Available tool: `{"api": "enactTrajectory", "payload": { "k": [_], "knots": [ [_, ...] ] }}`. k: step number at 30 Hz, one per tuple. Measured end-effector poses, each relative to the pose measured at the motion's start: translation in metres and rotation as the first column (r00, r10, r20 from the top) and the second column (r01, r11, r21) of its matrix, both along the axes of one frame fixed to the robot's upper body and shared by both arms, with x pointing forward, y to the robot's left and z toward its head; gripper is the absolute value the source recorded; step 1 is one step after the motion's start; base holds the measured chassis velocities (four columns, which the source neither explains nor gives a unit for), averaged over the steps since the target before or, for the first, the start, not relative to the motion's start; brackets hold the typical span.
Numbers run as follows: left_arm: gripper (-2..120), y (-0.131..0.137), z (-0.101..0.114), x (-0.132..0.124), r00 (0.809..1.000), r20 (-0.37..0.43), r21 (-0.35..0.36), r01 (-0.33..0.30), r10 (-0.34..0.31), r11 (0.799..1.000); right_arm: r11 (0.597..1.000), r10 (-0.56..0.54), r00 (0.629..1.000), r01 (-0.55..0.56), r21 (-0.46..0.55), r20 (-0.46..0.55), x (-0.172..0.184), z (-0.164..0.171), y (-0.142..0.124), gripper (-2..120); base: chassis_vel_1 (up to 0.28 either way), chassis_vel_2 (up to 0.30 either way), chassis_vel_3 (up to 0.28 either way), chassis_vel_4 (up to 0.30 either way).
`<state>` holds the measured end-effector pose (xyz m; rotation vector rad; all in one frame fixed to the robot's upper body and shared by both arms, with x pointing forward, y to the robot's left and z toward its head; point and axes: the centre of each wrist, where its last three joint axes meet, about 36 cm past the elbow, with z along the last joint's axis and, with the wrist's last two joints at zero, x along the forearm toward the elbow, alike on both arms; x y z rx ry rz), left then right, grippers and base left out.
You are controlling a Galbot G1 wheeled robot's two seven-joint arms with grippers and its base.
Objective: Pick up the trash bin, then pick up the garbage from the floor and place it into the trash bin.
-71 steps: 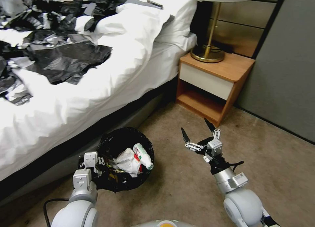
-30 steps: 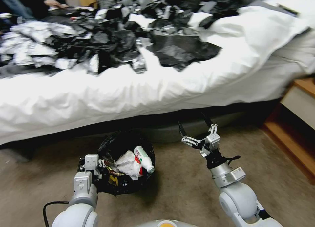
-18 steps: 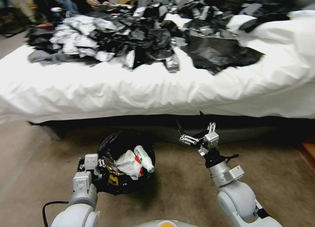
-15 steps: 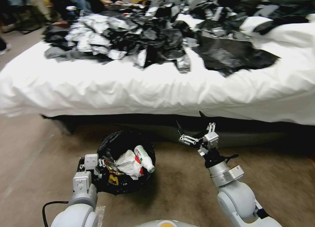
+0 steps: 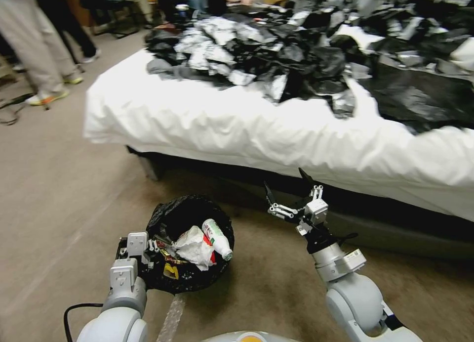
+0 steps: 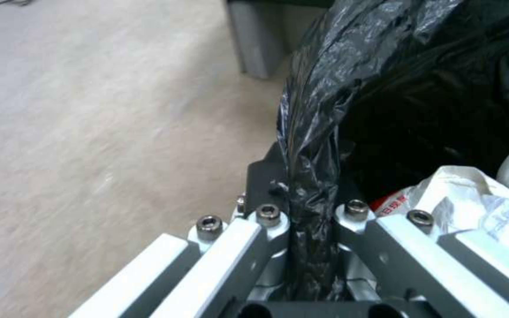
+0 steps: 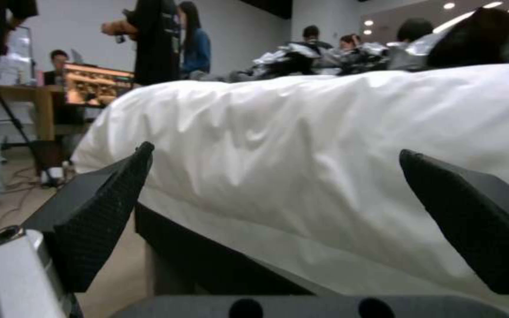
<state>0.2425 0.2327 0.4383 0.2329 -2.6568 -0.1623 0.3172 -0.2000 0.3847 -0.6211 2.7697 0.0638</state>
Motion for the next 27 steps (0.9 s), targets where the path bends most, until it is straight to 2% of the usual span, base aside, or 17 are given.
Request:
{"api": "enactTrajectory", "payload": {
  "k": [27],
  "knots": [
    [1,0.0019,0.0055,0.0023,1.000,0.013,0.000,-0.004,0.004,1.000,1.000,0.016,1.000,-0.016,-0.007,0.000,0.0028,0.0023,0.0020,100,0.125,0.129,0.126,0.121]
  ]
}}
